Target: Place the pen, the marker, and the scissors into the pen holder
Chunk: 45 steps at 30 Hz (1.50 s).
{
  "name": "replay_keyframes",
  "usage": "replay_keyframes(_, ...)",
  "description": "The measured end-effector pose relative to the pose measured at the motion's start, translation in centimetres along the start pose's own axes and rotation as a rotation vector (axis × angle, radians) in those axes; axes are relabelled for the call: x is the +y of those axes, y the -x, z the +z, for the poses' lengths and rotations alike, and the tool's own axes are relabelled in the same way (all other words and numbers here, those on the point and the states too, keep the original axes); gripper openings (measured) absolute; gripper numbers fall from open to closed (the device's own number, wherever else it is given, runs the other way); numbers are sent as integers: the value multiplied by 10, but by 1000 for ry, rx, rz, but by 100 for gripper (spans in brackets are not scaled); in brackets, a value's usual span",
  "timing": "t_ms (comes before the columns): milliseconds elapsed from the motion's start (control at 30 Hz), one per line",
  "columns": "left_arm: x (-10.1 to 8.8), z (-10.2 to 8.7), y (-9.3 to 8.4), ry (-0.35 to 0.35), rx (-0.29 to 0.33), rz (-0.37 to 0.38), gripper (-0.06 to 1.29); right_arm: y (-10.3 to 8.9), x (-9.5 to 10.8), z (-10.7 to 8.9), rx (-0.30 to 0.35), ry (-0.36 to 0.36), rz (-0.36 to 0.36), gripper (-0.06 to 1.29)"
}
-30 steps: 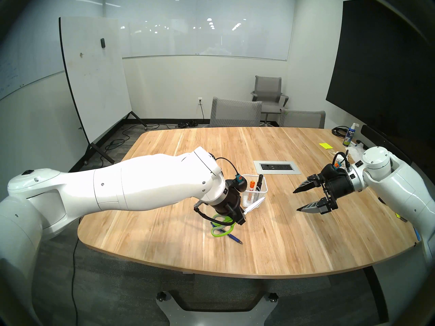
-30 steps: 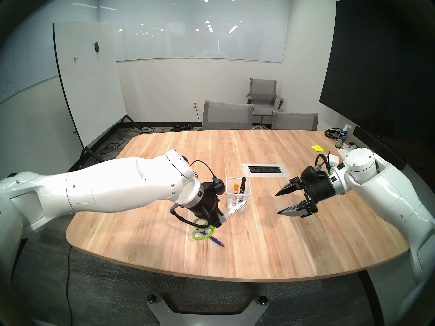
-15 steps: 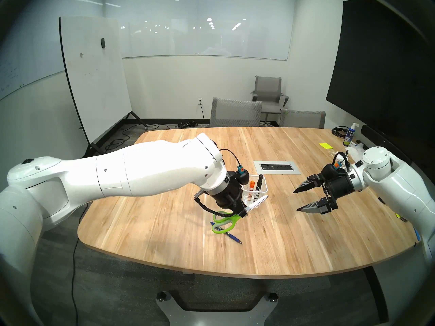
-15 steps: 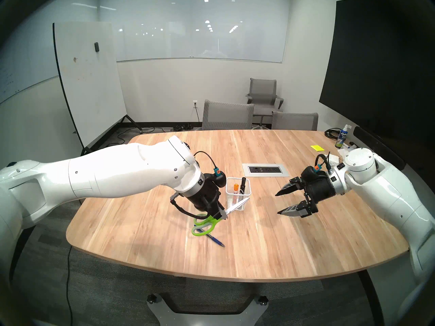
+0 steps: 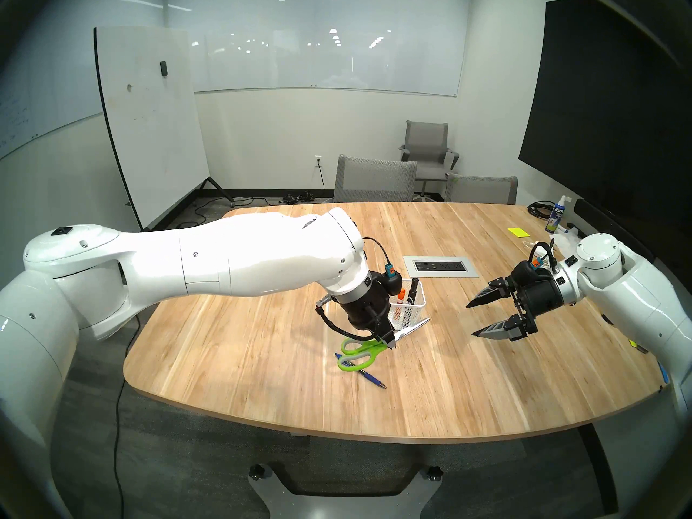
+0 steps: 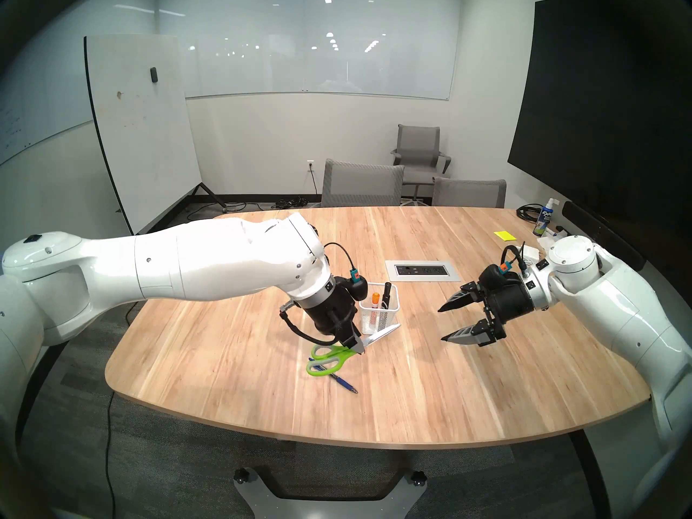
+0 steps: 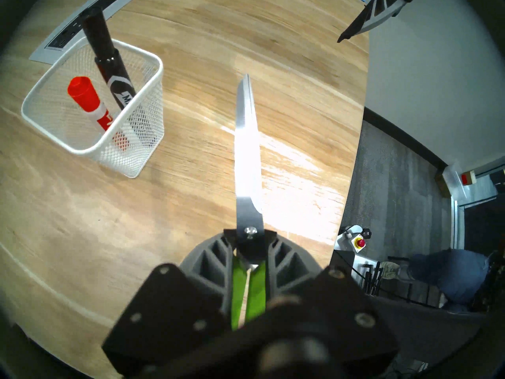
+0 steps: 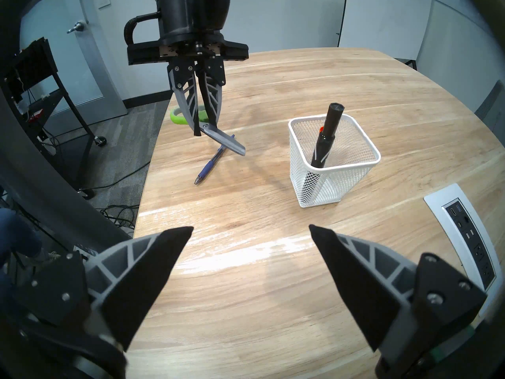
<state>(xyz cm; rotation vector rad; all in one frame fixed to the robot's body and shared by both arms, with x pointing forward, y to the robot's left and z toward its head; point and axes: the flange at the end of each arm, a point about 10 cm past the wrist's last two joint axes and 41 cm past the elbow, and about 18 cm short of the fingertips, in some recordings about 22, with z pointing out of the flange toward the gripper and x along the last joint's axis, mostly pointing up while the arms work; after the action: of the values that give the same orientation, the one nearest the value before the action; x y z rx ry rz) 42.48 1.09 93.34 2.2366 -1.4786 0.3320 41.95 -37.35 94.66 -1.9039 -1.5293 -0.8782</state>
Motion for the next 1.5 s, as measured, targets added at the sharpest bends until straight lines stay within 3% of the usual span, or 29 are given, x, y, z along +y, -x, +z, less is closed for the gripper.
replay_keyframes(300, 6, 18, -10, 21, -56, 43, 19, 0, 0, 0, 0, 0, 0, 121)
replay_keyframes(667, 13, 26, -19, 28, -82, 86, 19, 0, 0, 1, -10, 0, -8, 121)
replay_keyframes(1100, 28, 30, -17, 60, -89, 114, 17, -3, -4, 4, -91, 0, -91, 121)
replay_keyframes(1500, 24, 40, -12, 85, -118, 91, 17, -3, -20, 10, -145, -65, -175, 121)
